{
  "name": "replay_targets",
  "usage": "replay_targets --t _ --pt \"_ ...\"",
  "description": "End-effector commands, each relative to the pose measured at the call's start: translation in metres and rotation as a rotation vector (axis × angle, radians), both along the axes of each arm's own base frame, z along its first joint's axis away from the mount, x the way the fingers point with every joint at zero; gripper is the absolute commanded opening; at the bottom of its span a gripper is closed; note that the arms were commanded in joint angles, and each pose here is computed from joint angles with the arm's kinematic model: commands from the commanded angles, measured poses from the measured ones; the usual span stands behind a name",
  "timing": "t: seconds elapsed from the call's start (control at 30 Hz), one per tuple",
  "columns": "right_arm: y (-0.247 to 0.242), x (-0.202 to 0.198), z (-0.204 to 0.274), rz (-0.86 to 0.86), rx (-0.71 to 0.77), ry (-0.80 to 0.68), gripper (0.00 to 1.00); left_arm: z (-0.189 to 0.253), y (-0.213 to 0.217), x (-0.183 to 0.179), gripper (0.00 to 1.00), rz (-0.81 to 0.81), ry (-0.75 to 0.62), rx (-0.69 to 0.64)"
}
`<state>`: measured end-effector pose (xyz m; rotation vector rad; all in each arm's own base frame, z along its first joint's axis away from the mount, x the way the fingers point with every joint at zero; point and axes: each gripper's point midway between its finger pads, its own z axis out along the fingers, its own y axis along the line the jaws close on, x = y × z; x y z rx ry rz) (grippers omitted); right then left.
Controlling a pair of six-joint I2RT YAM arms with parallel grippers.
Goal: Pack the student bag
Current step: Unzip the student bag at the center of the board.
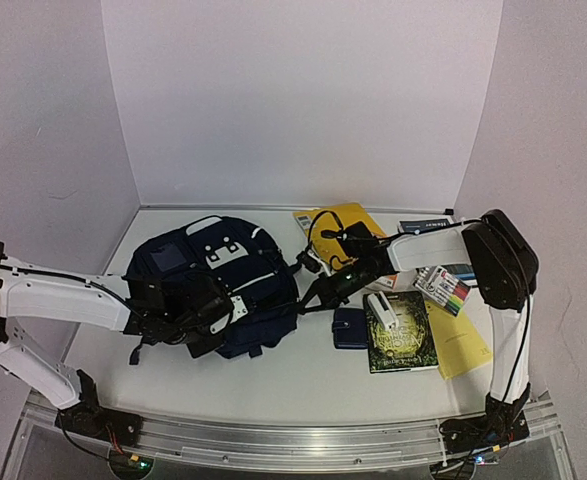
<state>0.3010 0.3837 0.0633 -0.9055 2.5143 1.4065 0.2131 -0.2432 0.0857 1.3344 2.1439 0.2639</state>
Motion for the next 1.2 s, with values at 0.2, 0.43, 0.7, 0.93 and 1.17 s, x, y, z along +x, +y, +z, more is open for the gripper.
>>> replay_targets --t 0.2,0.43,0.7,0.93,1.17 --pt "0.045 -0.081 0.009 0.163 -0.031 0.036 0.0 0.024 0.034 0.021 0.34 0.042 -0.035 0.035" --pt "0.065 -0.076 0.014 0.168 -0.006 0.027 0.0 0.073 -0.02 -0.018 0.65 -0.149 -0.063 -0.211" --pt "0.07 -0.077 0.021 0.17 0.015 0.039 0.0 0.054 -0.068 -0.022 0.66 -0.286 -0.021 -0.26" --pt "0.067 -0.082 0.022 0.173 0.017 0.045 0.0 0.016 -0.088 -0.009 0.65 -0.306 -0.032 -0.196" --pt "0.059 -0.081 0.015 0.17 0.001 0.034 0.0 0.001 -0.068 -0.009 0.22 -0.237 0.007 -0.118"
